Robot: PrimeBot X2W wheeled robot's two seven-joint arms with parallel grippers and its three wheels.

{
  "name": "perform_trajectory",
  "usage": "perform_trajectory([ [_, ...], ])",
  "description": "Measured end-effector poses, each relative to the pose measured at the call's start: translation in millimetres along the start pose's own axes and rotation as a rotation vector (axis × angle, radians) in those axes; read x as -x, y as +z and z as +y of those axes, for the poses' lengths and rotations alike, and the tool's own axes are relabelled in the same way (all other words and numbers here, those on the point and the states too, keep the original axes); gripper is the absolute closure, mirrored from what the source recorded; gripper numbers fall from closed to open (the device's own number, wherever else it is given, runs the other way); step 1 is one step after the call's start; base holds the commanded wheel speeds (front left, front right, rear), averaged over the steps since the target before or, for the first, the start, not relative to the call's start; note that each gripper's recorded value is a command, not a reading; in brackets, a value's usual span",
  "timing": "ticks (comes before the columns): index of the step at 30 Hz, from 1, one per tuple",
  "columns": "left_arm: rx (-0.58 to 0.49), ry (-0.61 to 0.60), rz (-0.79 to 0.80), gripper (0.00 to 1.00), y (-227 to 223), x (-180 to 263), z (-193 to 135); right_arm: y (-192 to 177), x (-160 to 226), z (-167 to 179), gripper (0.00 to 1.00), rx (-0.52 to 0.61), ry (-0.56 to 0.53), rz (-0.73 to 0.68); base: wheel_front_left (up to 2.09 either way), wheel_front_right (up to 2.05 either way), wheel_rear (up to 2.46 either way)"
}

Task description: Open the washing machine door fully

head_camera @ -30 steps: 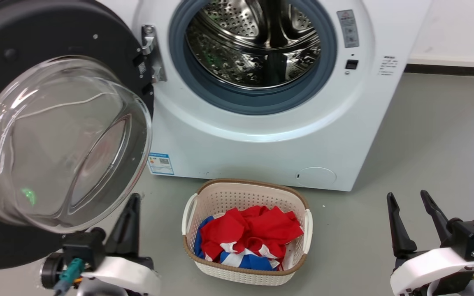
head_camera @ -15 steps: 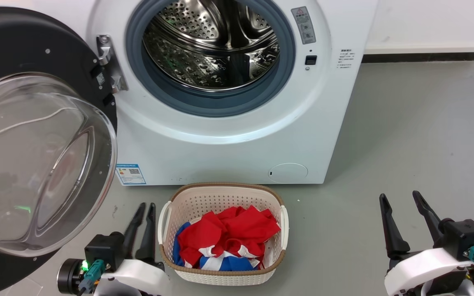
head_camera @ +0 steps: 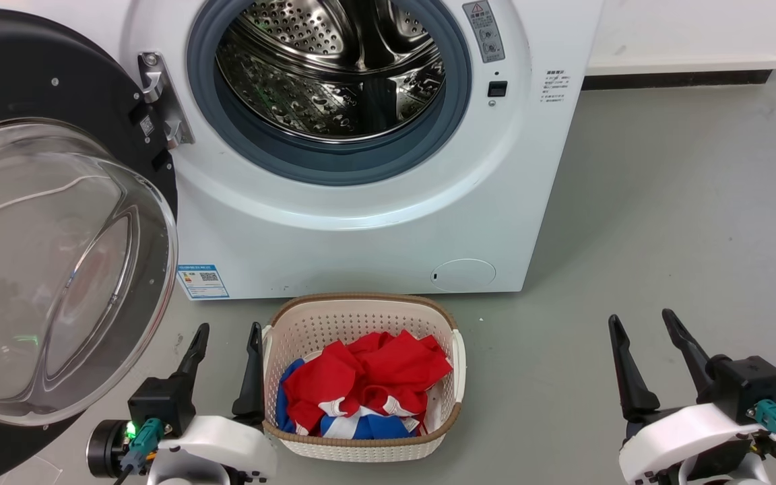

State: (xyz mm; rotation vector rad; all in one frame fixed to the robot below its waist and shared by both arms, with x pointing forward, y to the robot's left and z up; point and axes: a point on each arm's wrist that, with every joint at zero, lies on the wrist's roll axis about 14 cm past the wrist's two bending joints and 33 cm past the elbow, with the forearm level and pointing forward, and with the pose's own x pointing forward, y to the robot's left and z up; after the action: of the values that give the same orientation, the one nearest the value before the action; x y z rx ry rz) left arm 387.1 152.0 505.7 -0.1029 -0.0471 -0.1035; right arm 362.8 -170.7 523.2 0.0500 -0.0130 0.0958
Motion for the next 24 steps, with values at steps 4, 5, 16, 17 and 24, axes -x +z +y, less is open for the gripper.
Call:
perform_trajectory([
  [4, 0.001, 0.004, -0.004, 0.0, 0.8, 0.5, 1.0, 1.5, -3.0, 0.8, 0.0, 0.0, 0.004, -0.009, 0.0, 0.0, 0.0],
  [5, 0.001, 0.004, -0.004, 0.0, 0.8, 0.5, 1.0, 1.5, -3.0, 0.8, 0.0, 0.0, 0.004, -0.009, 0.0, 0.0, 0.0],
  [16, 0.004, 0.008, -0.002, 0.0, -0.9, 0.6, 4.7, -0.6, -5.3, 1.4, 0.0, -0.007, 0.006, -0.008, 0.0, 0.0, 0.0],
  [17, 0.004, 0.01, -0.002, 0.0, -1.0, 0.4, 5.3, -0.9, -5.3, 1.5, 0.0, -0.008, 0.006, -0.007, 0.0, 0.0, 0.0],
  [24, 0.0, 0.003, 0.0, 0.0, -2.1, -1.0, 4.5, -3.5, -5.7, 1.8, 0.0, -0.013, 0.007, -0.002, 0.0, 0.0, 0.0],
])
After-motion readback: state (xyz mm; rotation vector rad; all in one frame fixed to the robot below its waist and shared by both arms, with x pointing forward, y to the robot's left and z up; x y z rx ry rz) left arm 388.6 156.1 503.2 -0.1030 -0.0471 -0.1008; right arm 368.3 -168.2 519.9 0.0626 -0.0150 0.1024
